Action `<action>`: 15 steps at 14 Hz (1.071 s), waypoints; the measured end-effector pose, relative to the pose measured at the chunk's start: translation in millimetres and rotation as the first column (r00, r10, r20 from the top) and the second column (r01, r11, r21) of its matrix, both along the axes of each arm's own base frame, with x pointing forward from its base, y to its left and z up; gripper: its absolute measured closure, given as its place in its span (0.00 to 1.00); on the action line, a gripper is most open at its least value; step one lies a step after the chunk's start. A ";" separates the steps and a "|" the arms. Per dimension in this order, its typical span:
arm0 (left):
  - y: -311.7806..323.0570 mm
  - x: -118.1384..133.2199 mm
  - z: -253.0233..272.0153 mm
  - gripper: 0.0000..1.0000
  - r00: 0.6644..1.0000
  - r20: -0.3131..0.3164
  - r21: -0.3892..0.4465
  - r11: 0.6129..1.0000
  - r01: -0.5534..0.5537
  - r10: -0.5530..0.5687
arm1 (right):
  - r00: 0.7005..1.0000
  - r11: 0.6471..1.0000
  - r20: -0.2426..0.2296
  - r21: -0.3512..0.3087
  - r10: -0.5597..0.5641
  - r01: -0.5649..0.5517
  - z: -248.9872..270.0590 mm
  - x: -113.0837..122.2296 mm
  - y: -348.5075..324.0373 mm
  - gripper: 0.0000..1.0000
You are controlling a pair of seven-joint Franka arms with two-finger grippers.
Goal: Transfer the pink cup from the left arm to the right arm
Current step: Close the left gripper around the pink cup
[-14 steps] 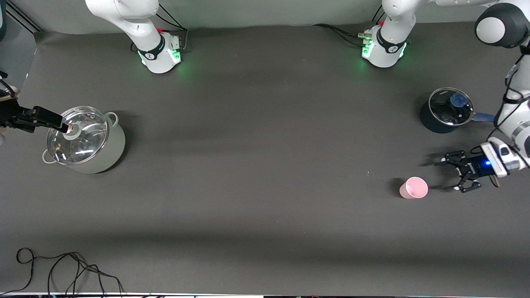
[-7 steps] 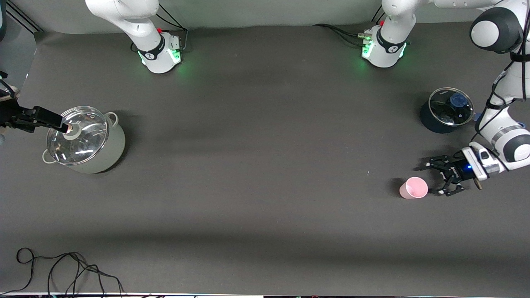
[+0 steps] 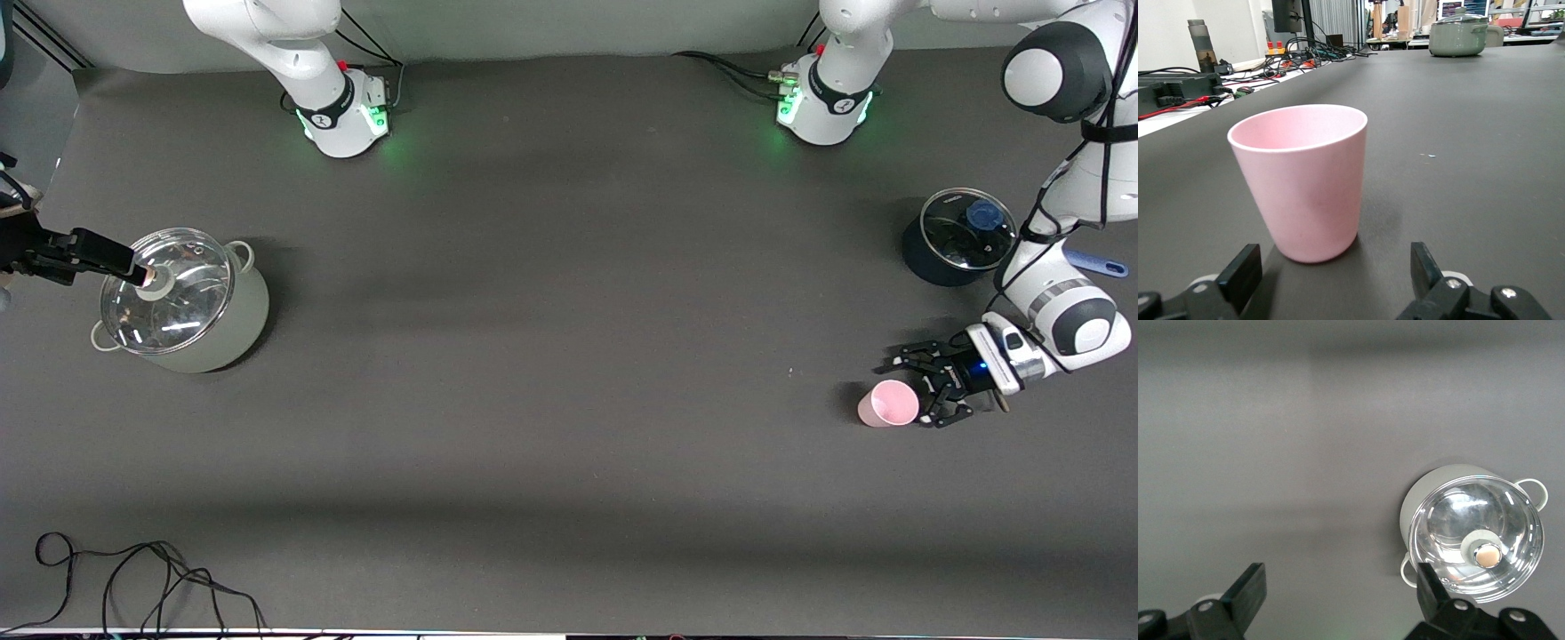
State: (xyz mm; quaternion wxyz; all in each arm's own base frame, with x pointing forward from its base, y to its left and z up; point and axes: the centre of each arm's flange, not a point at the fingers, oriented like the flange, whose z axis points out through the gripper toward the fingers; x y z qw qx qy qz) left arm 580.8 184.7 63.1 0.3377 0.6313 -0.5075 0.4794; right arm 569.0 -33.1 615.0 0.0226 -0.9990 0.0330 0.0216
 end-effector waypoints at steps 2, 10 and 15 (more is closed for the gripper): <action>-13.1 2.3 -3.5 0.00 1.000 -0.003 -0.015 1.000 -0.002 0.002 | 1.000 1.000 0.000 0.000 -0.001 0.001 0.0 0.0 -0.5 0.00; -39.4 6.9 -10.0 0.01 0.999 -0.012 -0.069 0.996 -0.052 0.051 | 1.000 1.000 0.000 0.000 -0.002 0.002 0.0 -0.1 -1.2 0.00; -44.6 7.7 -10.9 0.35 0.998 -0.015 -0.071 0.996 -0.056 0.055 | 1.000 1.000 0.000 0.000 -0.002 0.002 0.0 -0.1 -1.2 0.00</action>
